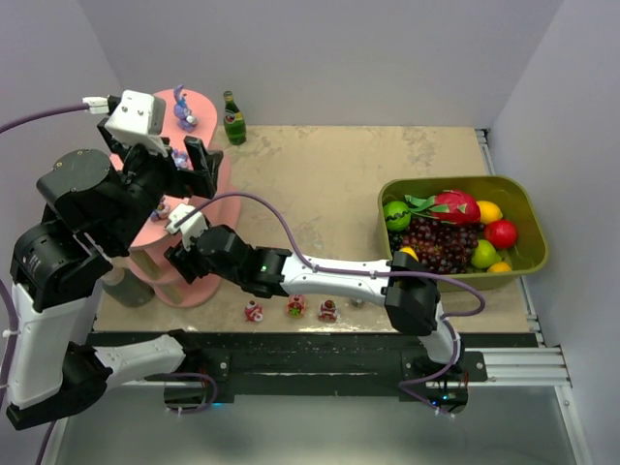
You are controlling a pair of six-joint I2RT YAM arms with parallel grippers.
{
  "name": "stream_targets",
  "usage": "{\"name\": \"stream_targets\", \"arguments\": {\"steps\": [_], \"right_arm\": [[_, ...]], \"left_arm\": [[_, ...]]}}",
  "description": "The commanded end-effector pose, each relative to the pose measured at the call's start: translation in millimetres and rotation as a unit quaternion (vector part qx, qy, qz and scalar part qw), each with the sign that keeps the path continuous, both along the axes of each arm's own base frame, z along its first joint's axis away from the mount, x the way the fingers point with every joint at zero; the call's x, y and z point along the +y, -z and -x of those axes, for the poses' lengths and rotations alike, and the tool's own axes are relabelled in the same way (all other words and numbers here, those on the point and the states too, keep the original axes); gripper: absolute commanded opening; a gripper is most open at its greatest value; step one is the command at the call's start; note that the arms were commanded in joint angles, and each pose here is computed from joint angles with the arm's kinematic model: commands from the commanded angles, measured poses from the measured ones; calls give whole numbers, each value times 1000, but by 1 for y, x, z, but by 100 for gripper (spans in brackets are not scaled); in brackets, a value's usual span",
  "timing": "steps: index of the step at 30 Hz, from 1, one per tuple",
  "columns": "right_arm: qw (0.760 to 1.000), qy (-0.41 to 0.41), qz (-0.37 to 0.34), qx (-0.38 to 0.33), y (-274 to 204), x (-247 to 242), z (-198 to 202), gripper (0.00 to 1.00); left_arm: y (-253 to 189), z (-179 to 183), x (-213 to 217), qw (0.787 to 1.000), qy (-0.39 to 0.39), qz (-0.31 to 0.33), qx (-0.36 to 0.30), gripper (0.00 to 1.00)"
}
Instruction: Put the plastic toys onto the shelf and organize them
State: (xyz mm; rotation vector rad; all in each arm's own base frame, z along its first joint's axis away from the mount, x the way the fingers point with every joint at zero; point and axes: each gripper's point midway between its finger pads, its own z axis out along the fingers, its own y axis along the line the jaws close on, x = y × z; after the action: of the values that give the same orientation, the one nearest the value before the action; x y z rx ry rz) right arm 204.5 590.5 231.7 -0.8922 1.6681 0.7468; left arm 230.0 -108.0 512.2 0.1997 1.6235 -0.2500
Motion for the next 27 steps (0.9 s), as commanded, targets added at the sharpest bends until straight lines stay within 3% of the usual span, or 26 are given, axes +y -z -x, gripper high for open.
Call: {"name": "stream_targets", "arguments": {"steps": [1, 9, 27], "right_arm": [[996, 6, 89, 4, 59, -8, 3, 42], [992, 9, 126, 32, 65, -25, 13, 43], [994, 32, 108, 13, 85, -20, 15, 46]], "left_arm": [[-24, 15, 17, 999, -7, 30, -29, 100], [-28, 23, 31, 999, -23, 30, -34, 100], [-24, 27, 35, 999, -27, 26, -26, 100]]}}
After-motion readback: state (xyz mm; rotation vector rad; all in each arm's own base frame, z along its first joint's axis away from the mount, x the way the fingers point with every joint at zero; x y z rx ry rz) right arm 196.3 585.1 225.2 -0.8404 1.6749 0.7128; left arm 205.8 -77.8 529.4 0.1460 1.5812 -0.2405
